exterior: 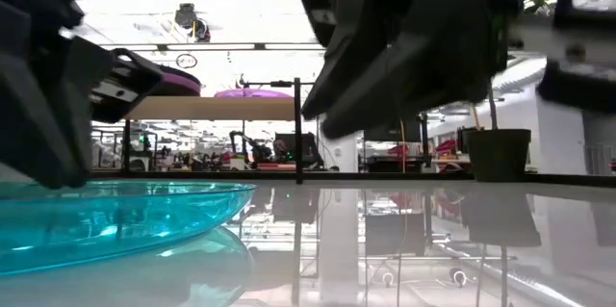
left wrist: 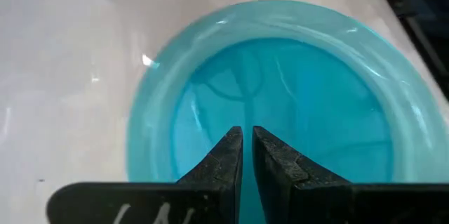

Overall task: Place and stack plates onto a shelf
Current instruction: Stack the blue transparent plate on top of the pink transparent plate on the shelf

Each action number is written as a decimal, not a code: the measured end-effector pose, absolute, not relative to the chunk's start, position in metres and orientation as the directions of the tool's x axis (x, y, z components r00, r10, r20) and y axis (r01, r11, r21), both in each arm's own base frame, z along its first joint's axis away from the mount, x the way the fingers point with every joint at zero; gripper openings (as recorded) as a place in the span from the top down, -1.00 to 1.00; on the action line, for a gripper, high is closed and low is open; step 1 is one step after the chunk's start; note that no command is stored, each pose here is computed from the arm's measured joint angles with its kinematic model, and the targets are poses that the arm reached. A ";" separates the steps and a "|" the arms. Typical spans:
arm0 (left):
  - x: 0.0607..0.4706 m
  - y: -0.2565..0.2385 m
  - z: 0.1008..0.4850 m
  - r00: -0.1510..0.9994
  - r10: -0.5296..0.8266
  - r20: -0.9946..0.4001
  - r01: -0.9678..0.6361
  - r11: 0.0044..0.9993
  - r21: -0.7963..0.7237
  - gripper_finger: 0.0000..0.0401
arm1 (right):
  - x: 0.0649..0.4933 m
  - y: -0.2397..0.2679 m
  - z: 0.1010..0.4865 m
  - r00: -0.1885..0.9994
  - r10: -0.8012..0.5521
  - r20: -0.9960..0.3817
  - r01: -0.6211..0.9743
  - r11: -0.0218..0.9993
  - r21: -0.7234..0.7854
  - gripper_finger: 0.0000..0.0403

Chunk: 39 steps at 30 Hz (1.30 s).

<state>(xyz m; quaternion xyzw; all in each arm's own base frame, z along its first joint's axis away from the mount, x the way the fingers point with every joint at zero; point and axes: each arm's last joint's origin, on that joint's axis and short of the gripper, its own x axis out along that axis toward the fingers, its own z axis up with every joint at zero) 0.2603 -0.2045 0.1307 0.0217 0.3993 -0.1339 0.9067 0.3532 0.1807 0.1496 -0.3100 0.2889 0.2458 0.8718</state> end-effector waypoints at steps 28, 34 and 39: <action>0.279 -0.192 0.113 0.718 -0.079 -0.692 0.170 0.983 0.064 0.82 | 0.329 0.192 0.151 0.707 0.295 -0.643 -0.590 0.747 -0.305 0.62; 0.292 -0.180 0.118 0.768 -0.055 -0.638 0.124 0.990 0.063 0.82 | 0.328 0.192 0.150 0.701 0.292 -0.651 -0.584 0.758 -0.289 0.62; 0.298 -0.178 0.127 0.796 -0.105 -0.596 0.173 0.983 0.058 0.82 | 0.328 0.190 0.150 0.718 0.251 -0.649 -0.556 0.768 -0.317 0.62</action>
